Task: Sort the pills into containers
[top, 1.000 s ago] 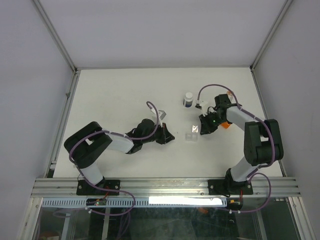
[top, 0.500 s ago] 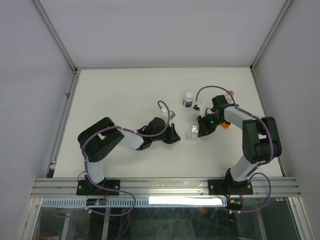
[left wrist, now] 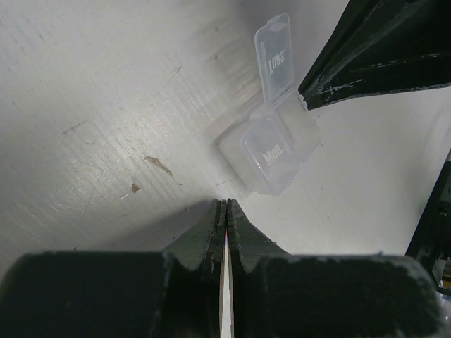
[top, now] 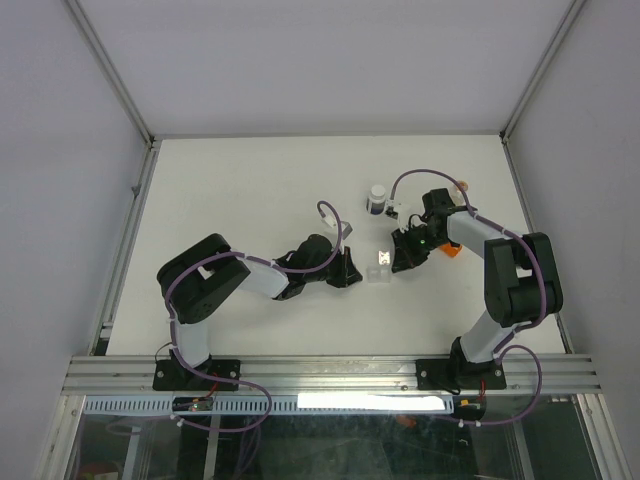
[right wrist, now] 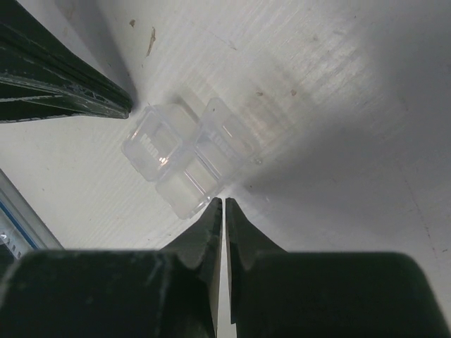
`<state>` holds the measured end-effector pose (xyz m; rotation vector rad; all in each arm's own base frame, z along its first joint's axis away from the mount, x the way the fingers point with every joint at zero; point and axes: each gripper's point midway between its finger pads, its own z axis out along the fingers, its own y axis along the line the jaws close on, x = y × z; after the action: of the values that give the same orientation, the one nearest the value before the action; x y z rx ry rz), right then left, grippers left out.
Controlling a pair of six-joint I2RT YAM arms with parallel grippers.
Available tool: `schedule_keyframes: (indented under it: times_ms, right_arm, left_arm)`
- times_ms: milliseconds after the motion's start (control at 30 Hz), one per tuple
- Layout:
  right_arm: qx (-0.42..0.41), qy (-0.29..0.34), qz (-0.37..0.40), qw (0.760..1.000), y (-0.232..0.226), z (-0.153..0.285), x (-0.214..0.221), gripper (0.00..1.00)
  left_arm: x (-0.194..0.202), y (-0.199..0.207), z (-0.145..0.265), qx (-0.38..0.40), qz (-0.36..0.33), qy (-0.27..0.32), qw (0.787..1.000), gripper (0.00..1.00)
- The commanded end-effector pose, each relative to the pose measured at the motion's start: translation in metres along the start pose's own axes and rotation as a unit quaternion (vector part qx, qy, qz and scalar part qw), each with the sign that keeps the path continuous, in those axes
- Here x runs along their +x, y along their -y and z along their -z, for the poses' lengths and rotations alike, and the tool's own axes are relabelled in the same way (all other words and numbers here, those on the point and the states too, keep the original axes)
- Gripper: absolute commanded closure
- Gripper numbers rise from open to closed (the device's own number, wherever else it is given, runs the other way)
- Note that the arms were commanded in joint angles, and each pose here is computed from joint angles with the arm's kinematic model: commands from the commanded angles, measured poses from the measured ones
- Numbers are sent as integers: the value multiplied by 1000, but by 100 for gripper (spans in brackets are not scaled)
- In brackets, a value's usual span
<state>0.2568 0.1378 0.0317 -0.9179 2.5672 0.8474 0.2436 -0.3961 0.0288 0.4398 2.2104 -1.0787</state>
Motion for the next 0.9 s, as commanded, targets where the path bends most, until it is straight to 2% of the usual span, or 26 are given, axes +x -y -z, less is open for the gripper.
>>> schedule_keyframes:
  times_ms: [0, 633, 867]
  right_arm:
    - [-10, 28, 12, 999, -4, 3, -23, 93]
    - [9, 33, 18, 999, 1, -3, -36, 92]
    - [23, 40, 36, 998, 1, 9, -40, 90]
  left_arm:
    - [-9, 16, 1, 23, -20, 8, 1000, 96]
    - [-8, 26, -1, 42, -21, -1, 999, 96]
    - [-10, 20, 8, 22, -24, 8, 999, 95]
